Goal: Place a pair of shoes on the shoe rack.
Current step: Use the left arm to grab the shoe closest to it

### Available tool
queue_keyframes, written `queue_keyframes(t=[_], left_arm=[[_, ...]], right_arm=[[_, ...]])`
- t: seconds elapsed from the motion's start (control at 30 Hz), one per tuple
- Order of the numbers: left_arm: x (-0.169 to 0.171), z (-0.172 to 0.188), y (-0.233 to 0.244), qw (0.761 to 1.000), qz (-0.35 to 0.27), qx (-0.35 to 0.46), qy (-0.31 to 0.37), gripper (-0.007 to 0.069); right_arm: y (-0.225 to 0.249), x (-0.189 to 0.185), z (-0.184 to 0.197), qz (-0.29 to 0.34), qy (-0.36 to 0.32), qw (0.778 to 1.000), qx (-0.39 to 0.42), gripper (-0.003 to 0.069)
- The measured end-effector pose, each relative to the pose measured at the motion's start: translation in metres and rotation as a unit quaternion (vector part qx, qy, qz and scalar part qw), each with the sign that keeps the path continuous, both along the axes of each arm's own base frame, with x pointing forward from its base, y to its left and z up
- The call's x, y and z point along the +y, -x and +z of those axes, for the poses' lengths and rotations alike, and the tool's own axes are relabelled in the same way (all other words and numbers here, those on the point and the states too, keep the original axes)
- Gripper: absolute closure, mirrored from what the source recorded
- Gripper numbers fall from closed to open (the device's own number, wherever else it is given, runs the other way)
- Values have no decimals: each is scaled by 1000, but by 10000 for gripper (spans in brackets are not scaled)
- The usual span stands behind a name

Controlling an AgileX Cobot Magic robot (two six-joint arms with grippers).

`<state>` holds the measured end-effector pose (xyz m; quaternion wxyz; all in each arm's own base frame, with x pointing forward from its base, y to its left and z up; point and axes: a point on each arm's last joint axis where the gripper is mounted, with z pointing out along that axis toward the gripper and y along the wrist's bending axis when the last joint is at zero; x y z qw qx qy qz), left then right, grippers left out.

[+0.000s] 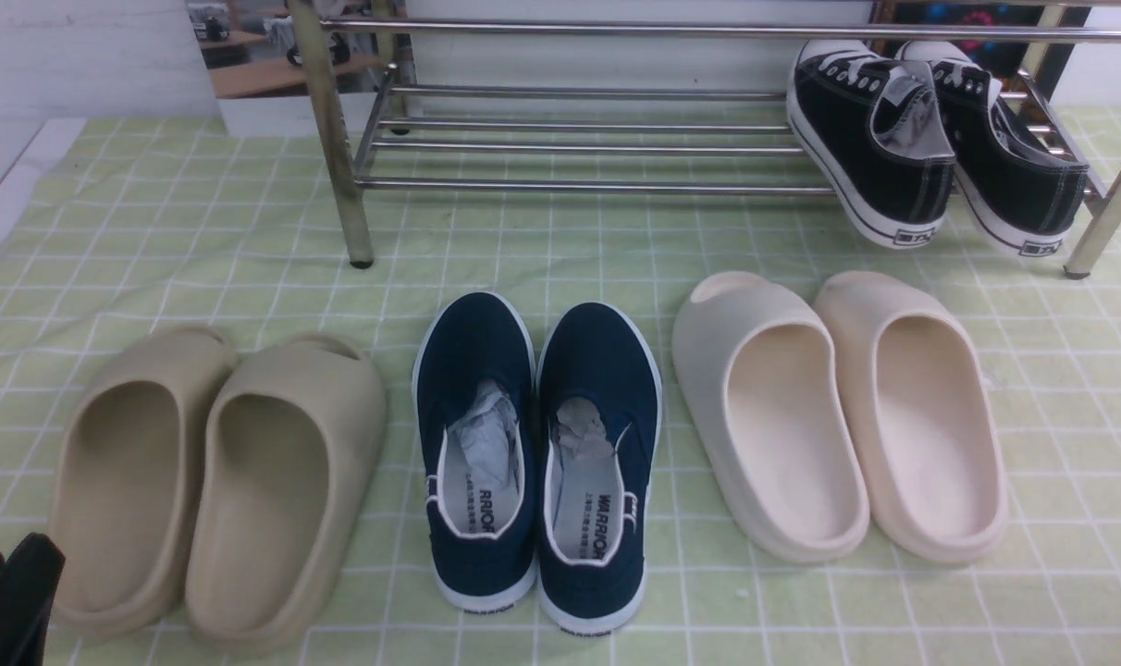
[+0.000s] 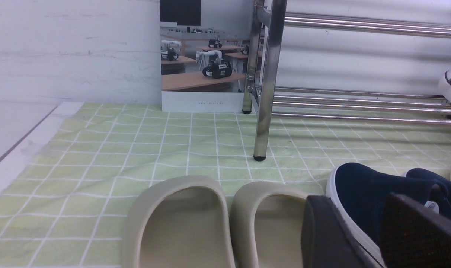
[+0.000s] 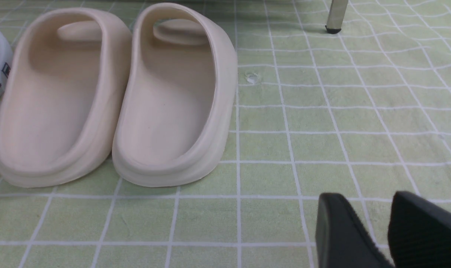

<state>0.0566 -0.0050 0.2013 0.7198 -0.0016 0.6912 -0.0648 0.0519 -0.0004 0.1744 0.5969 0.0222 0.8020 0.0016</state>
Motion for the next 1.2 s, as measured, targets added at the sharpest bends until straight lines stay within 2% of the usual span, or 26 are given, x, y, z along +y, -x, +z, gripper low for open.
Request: queue_keyframes(t=[0.23, 0.33, 0.4, 0.5, 0.53, 0.6, 0.67, 0.8, 0.93, 0.97, 1.07, 1.2], left_arm=[[0, 0, 0, 1000, 0, 0, 1, 386], [1, 5, 0, 999, 0, -24, 44, 386], [2, 12, 1, 989, -3, -54, 139, 386], [7, 20, 3, 939, -17, -91, 331, 386], [8, 23, 4, 921, -22, -103, 374, 386], [10, 26, 5, 904, -30, -120, 409, 402], [8, 30, 5, 910, -35, -109, 398, 449], [1, 62, 13, 937, -47, -58, 341, 639], [-3, 92, 13, 958, -34, 35, 282, 638], [-3, 94, 13, 959, -32, 41, 279, 638], [-3, 116, -3, 963, 2, 147, 224, 638], [0, 120, -32, 965, 39, 199, 165, 638]], right_arm=[[0, 0, 0, 0, 0, 1000, 0, 419], [0, 0, 0, 0, 0, 1000, 0, 419], [0, 0, 0, 0, 0, 1000, 0, 419], [0, 0, 0, 0, 0, 1000, 0, 419], [0, 0, 0, 0, 0, 1000, 0, 419], [0, 0, 0, 0, 0, 1000, 0, 419], [0, 0, 0, 0, 0, 1000, 0, 419], [0, 0, 0, 0, 0, 1000, 0, 419], [0, 0, 0, 0, 0, 1000, 0, 419], [0, 0, 0, 0, 0, 1000, 0, 419], [0, 0, 0, 0, 0, 1000, 0, 419], [0, 0, 0, 0, 0, 1000, 0, 419]])
